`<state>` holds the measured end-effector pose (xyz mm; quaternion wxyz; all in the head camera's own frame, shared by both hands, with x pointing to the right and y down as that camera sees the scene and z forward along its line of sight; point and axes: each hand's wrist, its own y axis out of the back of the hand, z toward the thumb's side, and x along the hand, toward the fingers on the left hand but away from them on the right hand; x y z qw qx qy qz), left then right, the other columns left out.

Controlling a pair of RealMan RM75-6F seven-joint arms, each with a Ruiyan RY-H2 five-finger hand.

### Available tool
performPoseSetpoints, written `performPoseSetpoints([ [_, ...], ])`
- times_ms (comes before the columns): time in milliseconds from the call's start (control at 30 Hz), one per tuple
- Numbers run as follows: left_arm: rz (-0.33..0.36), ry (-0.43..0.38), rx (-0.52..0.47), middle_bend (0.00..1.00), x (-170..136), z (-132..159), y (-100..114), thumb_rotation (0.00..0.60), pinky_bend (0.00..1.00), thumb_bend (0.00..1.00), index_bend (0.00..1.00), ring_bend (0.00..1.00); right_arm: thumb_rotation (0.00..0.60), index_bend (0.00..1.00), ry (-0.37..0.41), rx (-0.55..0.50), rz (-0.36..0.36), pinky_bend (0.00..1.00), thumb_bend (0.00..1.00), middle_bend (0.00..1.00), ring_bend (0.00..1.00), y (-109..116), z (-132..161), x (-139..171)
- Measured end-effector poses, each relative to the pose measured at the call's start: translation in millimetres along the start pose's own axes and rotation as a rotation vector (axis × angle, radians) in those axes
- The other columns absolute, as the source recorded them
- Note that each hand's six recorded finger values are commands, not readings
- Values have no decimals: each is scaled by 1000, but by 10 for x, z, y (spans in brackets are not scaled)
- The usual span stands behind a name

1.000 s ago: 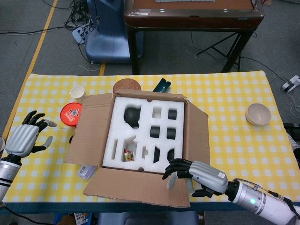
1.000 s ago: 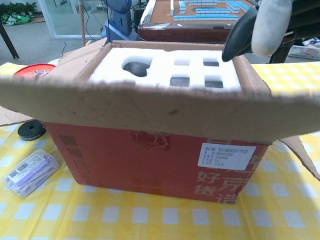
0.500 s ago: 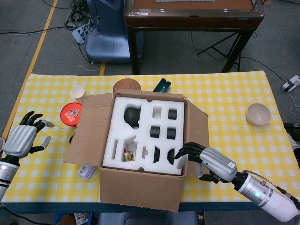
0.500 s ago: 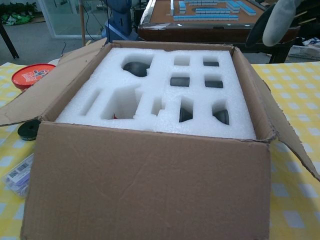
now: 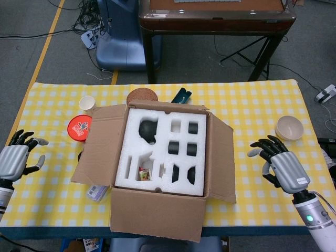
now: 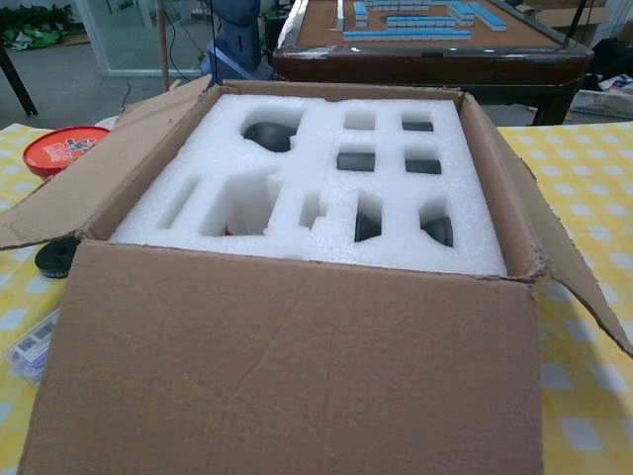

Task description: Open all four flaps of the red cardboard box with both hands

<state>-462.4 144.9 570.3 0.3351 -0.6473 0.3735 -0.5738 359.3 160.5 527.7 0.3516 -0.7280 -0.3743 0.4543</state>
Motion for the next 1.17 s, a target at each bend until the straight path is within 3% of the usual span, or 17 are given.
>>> performPoseSetpoints([
  [167,30,26,-12,350,-126,-63,-48,600,0,451,411,138,600,365,-100,27,-85,77,925,254,149,-72,-296,235],
  [367,41,57,-1,347,-355,-115,-129,600,0,451,406,138,600,364,-166,39,-115,77,924,254,149,-159,-480,470],
  [667,46,116,-6,341,-689,-132,-239,600,0,451,403,138,600,365,-194,13,-105,77,923,254,149,-206,-557,588],
  [933,89,75,-10,339,-780,-6,-327,600,0,451,403,138,600,365,-197,-39,-70,77,924,254,149,-197,-573,596],
  [1167,74,70,-2,338,-800,18,-360,600,0,452,403,138,600,365,-207,-46,-54,77,925,254,149,-228,-582,609],
])
